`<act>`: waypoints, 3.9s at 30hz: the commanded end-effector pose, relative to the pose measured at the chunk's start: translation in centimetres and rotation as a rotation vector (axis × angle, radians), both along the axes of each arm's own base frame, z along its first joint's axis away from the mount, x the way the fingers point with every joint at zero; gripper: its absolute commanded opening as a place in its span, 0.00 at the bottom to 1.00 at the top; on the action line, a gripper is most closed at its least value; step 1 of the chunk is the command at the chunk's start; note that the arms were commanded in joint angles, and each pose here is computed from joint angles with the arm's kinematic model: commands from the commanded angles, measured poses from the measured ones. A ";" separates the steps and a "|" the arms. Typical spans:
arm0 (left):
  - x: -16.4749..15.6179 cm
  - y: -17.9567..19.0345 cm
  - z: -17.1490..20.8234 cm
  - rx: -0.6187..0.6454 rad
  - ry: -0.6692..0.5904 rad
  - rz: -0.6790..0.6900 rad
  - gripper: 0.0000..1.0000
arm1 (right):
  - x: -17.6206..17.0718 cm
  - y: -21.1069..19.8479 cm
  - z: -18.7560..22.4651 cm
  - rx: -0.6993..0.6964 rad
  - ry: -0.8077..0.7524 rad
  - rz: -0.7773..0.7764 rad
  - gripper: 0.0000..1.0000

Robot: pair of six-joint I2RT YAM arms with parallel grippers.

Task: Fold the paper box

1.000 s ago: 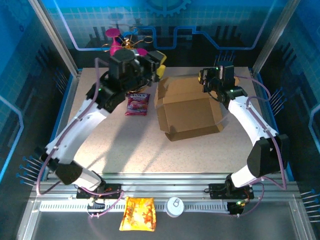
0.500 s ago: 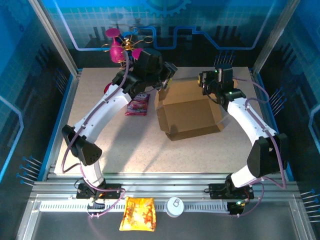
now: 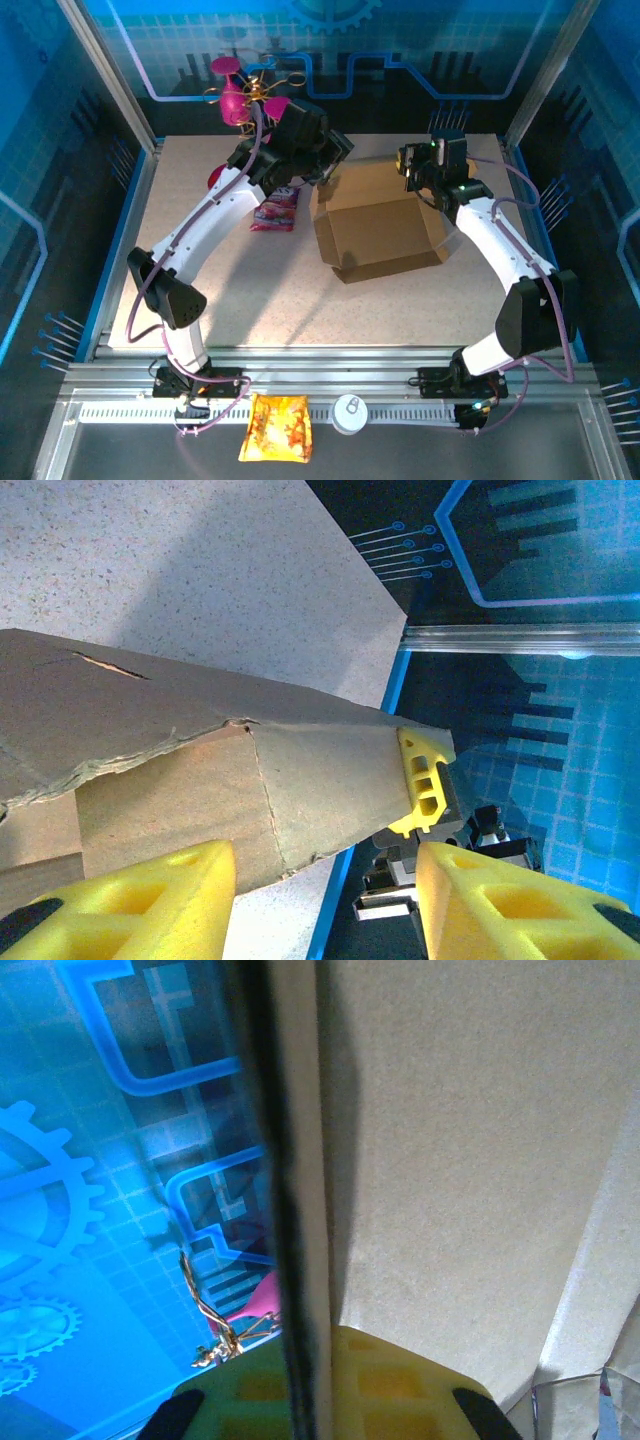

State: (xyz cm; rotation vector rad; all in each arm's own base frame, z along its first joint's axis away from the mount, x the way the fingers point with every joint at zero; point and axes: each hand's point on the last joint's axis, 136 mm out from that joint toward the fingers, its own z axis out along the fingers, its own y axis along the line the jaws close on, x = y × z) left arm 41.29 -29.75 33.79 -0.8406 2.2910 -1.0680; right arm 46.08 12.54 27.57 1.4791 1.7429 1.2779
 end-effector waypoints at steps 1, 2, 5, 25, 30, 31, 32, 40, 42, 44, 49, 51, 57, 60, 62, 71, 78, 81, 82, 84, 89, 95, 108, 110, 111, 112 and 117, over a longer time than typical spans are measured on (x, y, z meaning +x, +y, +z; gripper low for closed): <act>0.0 -0.2 -1.6 0.015 0.041 -0.016 0.52 | -0.6 0.2 1.7 -0.002 -0.050 0.011 0.00; 0.1 -0.4 -1.7 0.009 0.043 -0.019 0.53 | -0.6 0.2 1.8 -0.002 -0.051 0.010 0.00; 0.4 -1.0 -2.1 -0.003 0.055 -0.029 0.53 | -0.7 0.3 1.8 0.000 -0.052 0.013 0.00; 0.6 -0.1 -4.6 -0.043 0.118 0.019 0.00 | -1.3 1.3 1.5 -0.001 -0.043 0.052 0.00; 0.7 1.4 -4.9 -0.064 0.136 0.045 0.00 | -1.8 1.1 1.9 -0.018 -0.068 0.107 0.43; 0.7 1.7 -4.9 -0.072 0.139 0.048 0.00 | -2.1 0.9 1.9 -0.019 -0.077 0.113 0.49; 0.7 1.8 -4.8 -0.083 0.141 0.049 0.00 | -2.3 0.6 1.8 -0.017 -0.086 0.115 0.54; 0.4 2.4 -5.6 -0.118 0.159 0.042 0.00 | -2.7 2.8 -0.5 0.066 -0.094 0.208 0.59; 0.3 2.5 -5.7 -0.116 0.160 0.040 0.00 | -2.5 3.6 -1.2 0.090 -0.094 0.206 0.60; 0.3 2.6 -5.7 -0.116 0.163 0.039 0.00 | -2.3 4.3 -1.7 0.111 -0.083 0.215 0.60; 0.3 2.9 -5.8 -0.116 0.165 0.044 0.00 | -3.3 4.5 -2.0 0.105 -0.070 0.205 0.59; 0.3 2.9 -5.8 -0.118 0.162 0.044 0.00 | -3.6 4.3 -2.4 0.099 -0.065 0.193 0.58; 0.4 3.1 -5.9 -0.121 0.165 0.048 0.00 | -4.8 4.1 -2.6 0.109 -0.069 0.169 0.58; 0.5 3.0 -5.8 -0.129 0.163 0.047 0.00 | -4.6 4.0 -2.8 0.104 -0.086 0.162 0.57; 0.5 3.0 -5.7 -0.129 0.162 0.045 0.00 | -3.7 4.4 -2.9 0.129 -0.113 0.158 0.52; 0.4 2.9 -5.7 -0.138 0.165 0.045 0.00 | -0.4 5.9 -1.8 0.186 -0.227 0.124 0.34; 0.2 3.0 -5.5 -0.145 0.166 0.051 0.00 | 0.1 5.6 -1.9 0.193 -0.264 0.061 0.24; 0.2 3.0 -5.6 -0.152 0.169 0.054 0.00 | 0.3 5.5 -1.9 0.198 -0.270 0.050 0.22; 0.2 3.0 -5.6 -0.155 0.169 0.056 0.00 | 0.4 5.6 -2.0 0.199 -0.267 0.049 0.21; 0.2 3.0 -5.7 -0.155 0.170 0.056 0.00 | 0.5 5.7 -2.4 0.202 -0.259 0.049 0.21; 0.1 3.0 -5.7 -0.155 0.170 0.053 0.00 | 0.6 5.7 -2.8 0.198 -0.246 0.044 0.15; 0.0 3.2 -5.5 -0.128 0.147 0.035 0.18 | 0.4 5.8 -2.8 0.185 -0.213 0.049 0.00; -6.0 13.1 -6.3 0.089 -0.009 0.035 0.65 | -2.1 1.4 -0.3 0.106 0.033 0.019 0.00; -6.3 14.8 -8.8 0.014 0.043 0.081 0.57 | -2.4 1.0 0.4 0.106 0.050 0.018 0.00; -6.1 15.2 -10.1 -0.044 0.064 0.096 0.52 | -2.5 0.8 0.7 0.109 0.059 0.020 0.00; -5.7 15.3 -11.2 -0.089 0.073 0.105 0.47 | -2.6 0.7 1.0 0.111 0.060 0.019 0.00; -2.6 13.8 -15.3 -0.193 0.082 0.084 0.26 | -2.8 0.1 1.8 0.139 0.067 0.011 0.00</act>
